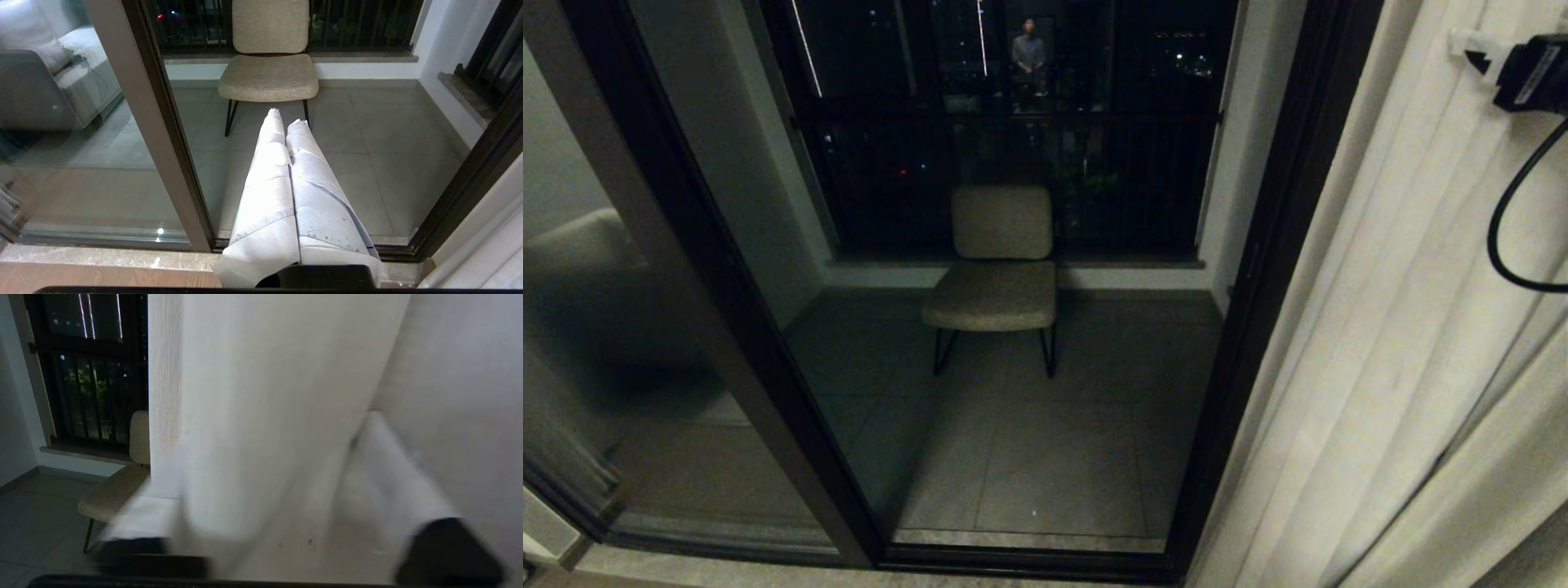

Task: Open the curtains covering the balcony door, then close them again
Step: Close the inner curtains on both sides

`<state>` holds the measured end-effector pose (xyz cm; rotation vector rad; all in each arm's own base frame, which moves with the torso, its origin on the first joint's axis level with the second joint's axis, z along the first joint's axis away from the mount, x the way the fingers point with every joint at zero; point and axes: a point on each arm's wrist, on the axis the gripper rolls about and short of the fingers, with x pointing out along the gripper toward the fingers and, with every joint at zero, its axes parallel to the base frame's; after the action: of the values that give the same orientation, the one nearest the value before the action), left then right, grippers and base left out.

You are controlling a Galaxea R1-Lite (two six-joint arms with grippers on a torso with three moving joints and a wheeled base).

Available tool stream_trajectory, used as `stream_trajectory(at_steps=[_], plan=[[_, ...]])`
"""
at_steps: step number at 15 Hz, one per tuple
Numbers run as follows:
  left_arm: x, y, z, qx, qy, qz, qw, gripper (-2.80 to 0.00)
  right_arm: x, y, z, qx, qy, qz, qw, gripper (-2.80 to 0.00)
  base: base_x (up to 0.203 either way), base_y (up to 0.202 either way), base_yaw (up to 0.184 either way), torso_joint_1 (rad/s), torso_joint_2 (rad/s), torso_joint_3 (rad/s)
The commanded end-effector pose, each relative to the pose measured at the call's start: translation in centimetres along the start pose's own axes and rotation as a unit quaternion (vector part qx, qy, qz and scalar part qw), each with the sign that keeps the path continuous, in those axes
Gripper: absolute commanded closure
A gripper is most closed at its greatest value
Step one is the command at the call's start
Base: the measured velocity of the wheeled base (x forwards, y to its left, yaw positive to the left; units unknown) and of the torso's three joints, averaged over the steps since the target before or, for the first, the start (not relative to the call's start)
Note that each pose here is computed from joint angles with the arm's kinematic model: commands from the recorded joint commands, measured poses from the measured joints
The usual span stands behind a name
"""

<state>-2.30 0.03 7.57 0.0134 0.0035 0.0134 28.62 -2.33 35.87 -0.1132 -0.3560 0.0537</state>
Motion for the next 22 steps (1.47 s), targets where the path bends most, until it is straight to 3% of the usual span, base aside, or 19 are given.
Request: stream_trajectory(at_steps=[1,16,22], plan=[[0.0,0.0,0.0,0.0,0.0,0.0,1.0,0.0,0.2,0.2,0.0,0.001,-0.003,0.003,1.0,0.0,0.0,0.0,0.0,0.0,0.0,0.0],[0.0,0.0,0.0,0.0,0.0,0.0,1.0,0.0,-1.1,0.4,1.7,-0.001,-0.022,0.005,1.0,0.0,0.0,0.0,0.0,0.0,0.0,0.0],[0.0,0.0,0.0,0.0,0.0,0.0,1.0,0.0,-1.4,0.5,0.9,-0.002,-0.017,0.004,1.0,0.0,0.0,0.0,0.0,0.0,0.0,0.0]])
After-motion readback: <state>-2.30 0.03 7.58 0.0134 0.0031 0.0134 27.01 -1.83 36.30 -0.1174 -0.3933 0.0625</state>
